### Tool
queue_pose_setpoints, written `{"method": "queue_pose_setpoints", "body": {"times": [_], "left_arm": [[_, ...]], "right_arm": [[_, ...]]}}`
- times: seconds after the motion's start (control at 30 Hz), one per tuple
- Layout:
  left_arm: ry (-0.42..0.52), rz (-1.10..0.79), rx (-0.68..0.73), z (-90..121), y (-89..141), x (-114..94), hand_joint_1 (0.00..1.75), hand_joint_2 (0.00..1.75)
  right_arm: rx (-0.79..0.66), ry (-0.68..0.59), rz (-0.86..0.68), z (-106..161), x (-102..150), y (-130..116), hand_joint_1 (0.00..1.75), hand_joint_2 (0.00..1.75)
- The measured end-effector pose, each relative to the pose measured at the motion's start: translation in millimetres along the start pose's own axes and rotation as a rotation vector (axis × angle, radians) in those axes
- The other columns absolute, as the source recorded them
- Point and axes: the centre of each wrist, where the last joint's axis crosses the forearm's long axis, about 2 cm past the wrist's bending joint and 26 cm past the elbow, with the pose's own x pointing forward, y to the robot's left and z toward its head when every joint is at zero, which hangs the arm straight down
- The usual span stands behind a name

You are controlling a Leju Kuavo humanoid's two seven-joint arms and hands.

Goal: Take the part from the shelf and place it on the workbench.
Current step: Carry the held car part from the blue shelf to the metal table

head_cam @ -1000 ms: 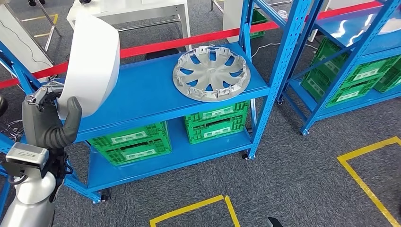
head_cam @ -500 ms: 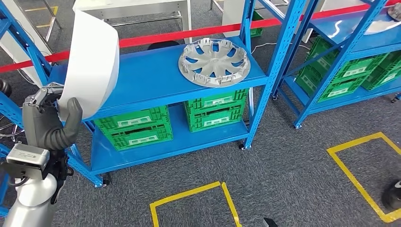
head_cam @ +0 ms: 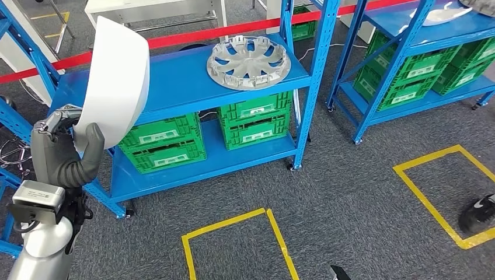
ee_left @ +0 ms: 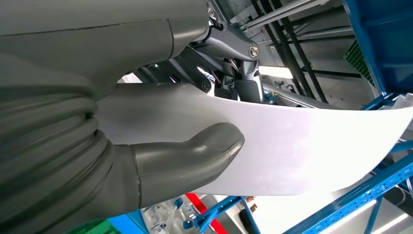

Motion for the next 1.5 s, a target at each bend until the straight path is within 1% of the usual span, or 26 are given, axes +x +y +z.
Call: {"method": "queue_pose_setpoints", "body": {"times": [0.37,0.63,0.8,1.13,1.33,1.5], "left_arm": [[-0.004,-0.003,-0.002,-1,0,2,1.75,1.75],[0.018,-0.01,-0.009,6,-2,5,1.75,1.75],[0.016,-0.025,-0.003,7,2,9,1.75,1.75],[0.028,-0.029,0.004,14,5,7,1.75,1.75],[0.008,-0.039,0.01,9,8,10,1.75,1.75],[0.012,-0.039,0.008,9,9,9,1.75,1.75]], "right_arm": [[0.005,0.001,-0.005,0,-2,0,0.0,0.0],[0.014,0.004,0.003,0,-4,-1,0.0,0.0],[0.016,-0.002,0.004,0,-2,-1,0.0,0.0],[0.018,-0.008,0.005,0,-1,0,0.0,0.0],[0.03,-0.01,0.013,0,-2,0,0.0,0.0],[0.033,-0.004,0.013,0,-6,1,0.0,0.0]]}}
